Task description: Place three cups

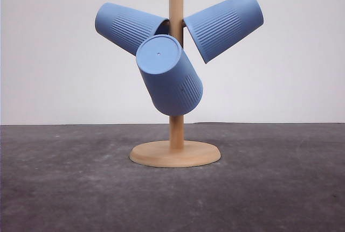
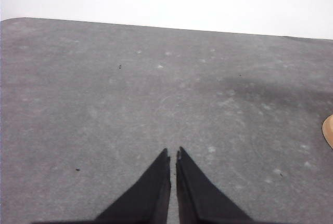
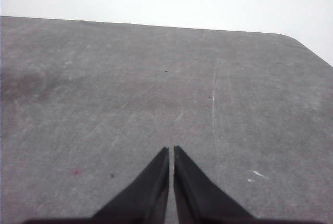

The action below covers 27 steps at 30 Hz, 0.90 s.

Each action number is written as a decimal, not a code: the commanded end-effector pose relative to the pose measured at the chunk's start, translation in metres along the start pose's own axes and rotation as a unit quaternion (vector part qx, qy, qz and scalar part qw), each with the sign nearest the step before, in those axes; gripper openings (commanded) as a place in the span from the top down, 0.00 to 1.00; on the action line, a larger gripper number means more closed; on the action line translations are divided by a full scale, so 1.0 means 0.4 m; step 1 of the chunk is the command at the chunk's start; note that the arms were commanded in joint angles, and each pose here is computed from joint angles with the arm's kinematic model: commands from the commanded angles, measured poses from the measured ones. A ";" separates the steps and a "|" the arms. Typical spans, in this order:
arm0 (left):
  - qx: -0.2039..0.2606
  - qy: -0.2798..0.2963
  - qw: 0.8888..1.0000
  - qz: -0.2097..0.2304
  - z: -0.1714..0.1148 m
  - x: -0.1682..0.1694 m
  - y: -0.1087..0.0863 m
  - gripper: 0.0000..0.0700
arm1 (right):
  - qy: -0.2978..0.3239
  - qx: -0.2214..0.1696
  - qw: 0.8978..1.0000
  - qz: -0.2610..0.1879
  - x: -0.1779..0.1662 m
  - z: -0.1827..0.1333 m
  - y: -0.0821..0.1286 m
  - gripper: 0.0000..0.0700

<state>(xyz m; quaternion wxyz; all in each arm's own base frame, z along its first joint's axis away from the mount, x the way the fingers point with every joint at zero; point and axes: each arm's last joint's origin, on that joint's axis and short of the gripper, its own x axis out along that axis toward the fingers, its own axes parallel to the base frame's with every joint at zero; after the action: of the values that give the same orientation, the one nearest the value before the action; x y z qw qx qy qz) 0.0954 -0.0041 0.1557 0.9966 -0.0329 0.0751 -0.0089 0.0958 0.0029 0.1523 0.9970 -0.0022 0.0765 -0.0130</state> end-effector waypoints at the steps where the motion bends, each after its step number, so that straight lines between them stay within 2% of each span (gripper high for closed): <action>1: -0.002 0.003 1.000 0.001 -0.009 0.004 0.000 1.00 | -0.002 0.006 1.000 0.001 0.000 0.000 0.000 0.98; 27: -0.002 0.003 1.000 0.001 -0.009 0.004 0.000 1.00 | -0.002 0.006 1.000 0.001 0.000 0.000 0.000 0.98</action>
<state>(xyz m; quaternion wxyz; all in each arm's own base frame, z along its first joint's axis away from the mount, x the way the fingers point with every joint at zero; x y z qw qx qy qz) 0.0954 -0.0041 0.1557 0.9966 -0.0329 0.0751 -0.0089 0.0958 0.0029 0.1523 0.9970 -0.0022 0.0765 -0.0128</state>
